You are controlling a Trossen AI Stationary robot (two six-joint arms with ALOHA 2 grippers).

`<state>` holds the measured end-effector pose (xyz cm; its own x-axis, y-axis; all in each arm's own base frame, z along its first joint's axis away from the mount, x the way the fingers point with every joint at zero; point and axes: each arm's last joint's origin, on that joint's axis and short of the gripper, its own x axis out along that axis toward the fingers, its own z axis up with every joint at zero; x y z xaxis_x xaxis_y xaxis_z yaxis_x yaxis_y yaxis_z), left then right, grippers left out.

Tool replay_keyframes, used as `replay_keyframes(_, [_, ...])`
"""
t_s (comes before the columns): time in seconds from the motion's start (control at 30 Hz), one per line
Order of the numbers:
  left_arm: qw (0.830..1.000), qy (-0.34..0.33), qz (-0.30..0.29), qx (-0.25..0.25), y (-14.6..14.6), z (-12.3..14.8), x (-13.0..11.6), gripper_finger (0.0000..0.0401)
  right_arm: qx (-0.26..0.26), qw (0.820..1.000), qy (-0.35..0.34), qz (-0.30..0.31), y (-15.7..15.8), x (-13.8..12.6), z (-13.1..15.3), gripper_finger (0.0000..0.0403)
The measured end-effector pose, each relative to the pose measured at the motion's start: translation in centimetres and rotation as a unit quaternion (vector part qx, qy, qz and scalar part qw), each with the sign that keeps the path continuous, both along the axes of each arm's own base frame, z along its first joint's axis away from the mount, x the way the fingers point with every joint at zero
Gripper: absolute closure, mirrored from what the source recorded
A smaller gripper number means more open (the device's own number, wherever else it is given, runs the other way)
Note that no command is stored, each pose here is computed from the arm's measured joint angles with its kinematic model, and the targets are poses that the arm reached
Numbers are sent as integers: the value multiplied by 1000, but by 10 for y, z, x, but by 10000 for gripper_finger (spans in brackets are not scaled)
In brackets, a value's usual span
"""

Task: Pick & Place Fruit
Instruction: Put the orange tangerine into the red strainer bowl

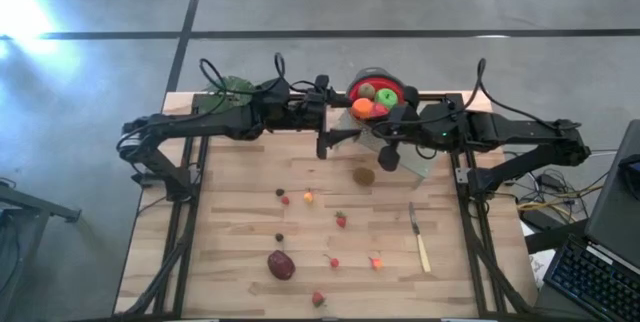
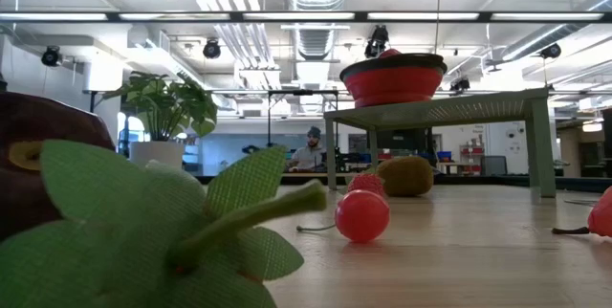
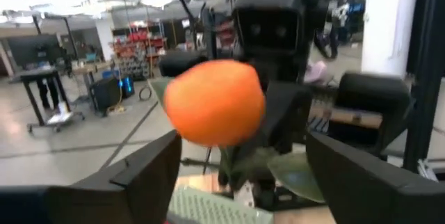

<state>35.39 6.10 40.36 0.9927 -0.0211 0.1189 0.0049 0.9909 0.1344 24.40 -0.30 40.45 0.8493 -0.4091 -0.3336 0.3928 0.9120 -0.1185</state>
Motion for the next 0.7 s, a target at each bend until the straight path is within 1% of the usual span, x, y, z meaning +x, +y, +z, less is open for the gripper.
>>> replay_keyframes(0.07, [1000,15,3,-2,0,-1,-2,69,0,1000,2,-4,0,-2,0,394])
replay_keyframes(0.17, [1000,24,3,13,0,-2,-3,56,-6,1000,-1,-18,-1,-5,2,394])
replay_keyframes(0.4, [999,28,4,15,-1,-1,-7,55,-13,999,-19,-36,-4,-19,11,394])
replay_keyframes(0.53, [999,36,2,4,-1,-1,-9,53,-14,999,-13,-48,-10,-28,13,394])
replay_keyframes(0.7, [999,51,2,-4,-3,0,-15,53,-11,997,0,-79,-23,-34,11,394])
